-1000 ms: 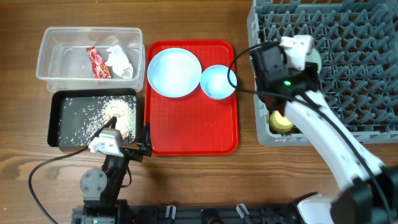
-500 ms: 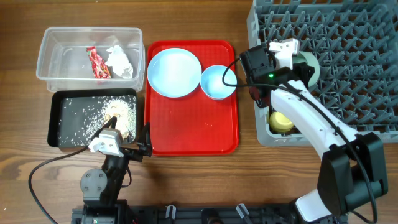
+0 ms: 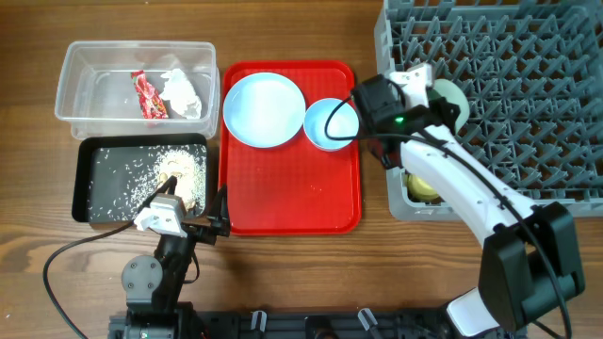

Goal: Sort waste into correct bins and load items into the dishwasher rack
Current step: 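Lift the green bowl into the grey rack and open the right gripper, then reach the right gripper to the small light-blue bowl and grasp it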

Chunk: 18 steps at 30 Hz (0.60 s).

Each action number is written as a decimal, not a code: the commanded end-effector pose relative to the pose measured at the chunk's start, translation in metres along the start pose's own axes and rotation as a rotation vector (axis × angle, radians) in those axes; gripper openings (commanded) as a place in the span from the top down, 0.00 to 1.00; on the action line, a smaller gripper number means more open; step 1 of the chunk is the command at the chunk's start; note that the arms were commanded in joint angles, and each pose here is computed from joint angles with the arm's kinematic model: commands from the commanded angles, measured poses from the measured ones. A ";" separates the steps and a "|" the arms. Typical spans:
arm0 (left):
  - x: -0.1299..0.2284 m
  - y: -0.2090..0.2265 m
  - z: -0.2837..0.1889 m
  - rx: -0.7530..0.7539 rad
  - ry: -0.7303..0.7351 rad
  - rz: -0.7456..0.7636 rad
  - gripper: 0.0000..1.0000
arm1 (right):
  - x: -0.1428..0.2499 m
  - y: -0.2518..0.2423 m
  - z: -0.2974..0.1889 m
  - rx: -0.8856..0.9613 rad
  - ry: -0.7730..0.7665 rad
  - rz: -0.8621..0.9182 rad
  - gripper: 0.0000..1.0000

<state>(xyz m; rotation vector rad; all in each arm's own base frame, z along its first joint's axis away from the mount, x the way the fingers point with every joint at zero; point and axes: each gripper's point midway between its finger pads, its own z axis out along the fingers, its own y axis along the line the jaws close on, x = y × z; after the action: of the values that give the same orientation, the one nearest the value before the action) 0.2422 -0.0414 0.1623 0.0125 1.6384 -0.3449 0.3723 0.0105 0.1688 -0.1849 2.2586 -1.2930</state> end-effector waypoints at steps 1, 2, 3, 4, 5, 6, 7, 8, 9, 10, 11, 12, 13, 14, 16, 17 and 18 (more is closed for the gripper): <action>0.002 -0.001 0.000 0.008 0.005 -0.005 0.00 | 0.003 0.043 -0.024 -0.196 -0.018 -0.061 0.82; 0.002 -0.001 0.000 0.008 0.004 -0.005 0.00 | 0.003 0.045 -0.030 -0.214 -0.024 -0.057 0.79; 0.002 -0.001 0.000 0.008 0.005 -0.005 0.00 | 0.002 0.048 -0.037 -0.245 -0.031 -0.060 0.77; 0.002 -0.001 0.000 0.008 0.005 -0.005 0.00 | 0.002 0.049 -0.042 -0.269 -0.037 -0.057 0.74; 0.002 -0.001 0.000 0.008 0.005 -0.005 0.00 | 0.000 0.049 -0.050 -0.301 -0.045 -0.043 0.71; 0.002 -0.001 0.000 0.008 0.005 -0.005 0.00 | -0.001 0.051 -0.058 -0.342 -0.053 -0.037 0.66; 0.002 -0.001 0.000 0.008 0.005 -0.005 0.00 | -0.002 0.053 -0.067 -0.392 -0.062 -0.030 0.62; 0.002 -0.001 0.000 0.008 0.005 -0.005 0.00 | -0.003 0.055 -0.077 -0.451 -0.072 -0.022 0.59; 0.002 -0.001 0.000 0.008 0.005 -0.005 0.00 | -0.004 0.058 -0.088 -0.518 -0.083 -0.011 0.51; 0.002 -0.001 0.000 0.008 0.005 -0.005 0.00 | -0.006 0.068 -0.115 -0.690 -0.111 -0.006 0.47; 0.002 -0.001 0.000 0.008 0.005 -0.005 0.00 | -0.006 0.074 -0.131 -0.786 -0.127 -0.007 0.46; 0.002 -0.001 0.000 0.008 0.005 -0.005 0.00 | -0.006 0.080 -0.148 -0.891 -0.142 -0.008 0.46; 0.002 -0.001 0.000 0.008 0.005 -0.005 0.00 | -0.006 0.086 -0.166 -1.000 -0.154 -0.002 0.46; 0.002 -0.001 0.000 0.008 0.004 -0.005 0.00 | -0.008 0.091 -0.184 -1.110 -0.166 0.003 0.47; 0.002 -0.001 0.000 0.008 0.005 -0.005 0.00 | -0.013 0.098 -0.213 -1.280 -0.159 0.063 0.48; 0.002 -0.001 0.000 0.008 0.005 -0.005 0.00 | -0.017 0.099 -0.219 -1.319 -0.145 0.102 0.50; 0.002 -0.001 0.000 0.008 0.005 -0.005 0.00 | -0.020 0.101 -0.222 -1.343 -0.129 0.137 0.50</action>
<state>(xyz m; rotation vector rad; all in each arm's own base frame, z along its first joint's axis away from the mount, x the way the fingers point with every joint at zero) 0.2422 -0.0414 0.1623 0.0125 1.6384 -0.3449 0.3139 0.1867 0.1722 -0.5366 2.5040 -0.0165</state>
